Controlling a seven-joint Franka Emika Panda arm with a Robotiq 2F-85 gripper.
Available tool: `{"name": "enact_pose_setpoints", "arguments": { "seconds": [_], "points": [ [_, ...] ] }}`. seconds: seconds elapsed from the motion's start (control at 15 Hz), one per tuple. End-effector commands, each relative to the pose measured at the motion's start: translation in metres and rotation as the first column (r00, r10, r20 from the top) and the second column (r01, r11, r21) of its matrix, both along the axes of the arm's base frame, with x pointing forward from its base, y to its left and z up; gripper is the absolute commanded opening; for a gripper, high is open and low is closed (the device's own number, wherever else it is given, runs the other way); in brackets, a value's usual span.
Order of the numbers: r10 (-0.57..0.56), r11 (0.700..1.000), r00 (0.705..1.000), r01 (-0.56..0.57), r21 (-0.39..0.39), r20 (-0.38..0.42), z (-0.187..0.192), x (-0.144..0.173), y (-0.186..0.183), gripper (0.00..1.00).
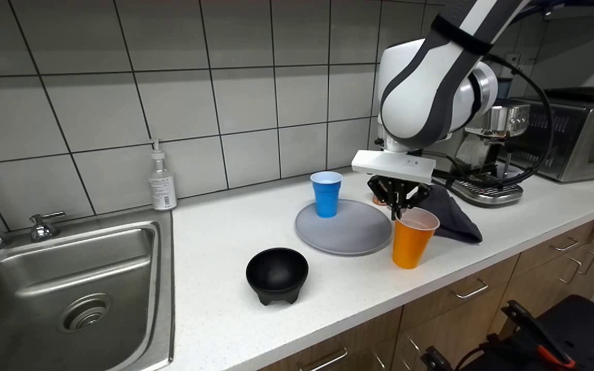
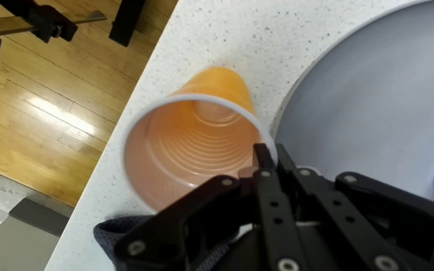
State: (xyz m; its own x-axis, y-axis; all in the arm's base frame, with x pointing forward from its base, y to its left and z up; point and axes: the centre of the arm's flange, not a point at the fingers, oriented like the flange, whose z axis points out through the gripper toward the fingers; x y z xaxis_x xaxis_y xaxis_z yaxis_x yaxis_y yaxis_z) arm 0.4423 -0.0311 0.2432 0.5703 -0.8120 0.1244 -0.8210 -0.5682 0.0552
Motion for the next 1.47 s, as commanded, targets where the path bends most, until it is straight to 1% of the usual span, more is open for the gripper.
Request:
{"name": "enact_pose_setpoints", "arguments": {
  "seconds": [0.0, 0.27, 0.53, 0.93, 1.4],
  "points": [
    [-0.004, 1.000, 1.000, 0.005, -0.015, 0.024, 0.019, -0.016, 0.002, 0.01],
    [0.004, 1.000, 0.999, -0.004, -0.012, 0.044, 0.031, -0.023, 0.005, 0.01],
    [0.023, 1.000, 0.998, -0.022, -0.010, 0.067, 0.040, -0.023, 0.013, 0.01],
    [0.076, 0.997, 0.993, -0.075, -0.016, 0.090, 0.045, -0.002, 0.035, 0.01],
    [0.124, 0.992, 0.985, -0.122, -0.023, 0.118, 0.047, 0.037, 0.060, 0.01]
  ]
}}
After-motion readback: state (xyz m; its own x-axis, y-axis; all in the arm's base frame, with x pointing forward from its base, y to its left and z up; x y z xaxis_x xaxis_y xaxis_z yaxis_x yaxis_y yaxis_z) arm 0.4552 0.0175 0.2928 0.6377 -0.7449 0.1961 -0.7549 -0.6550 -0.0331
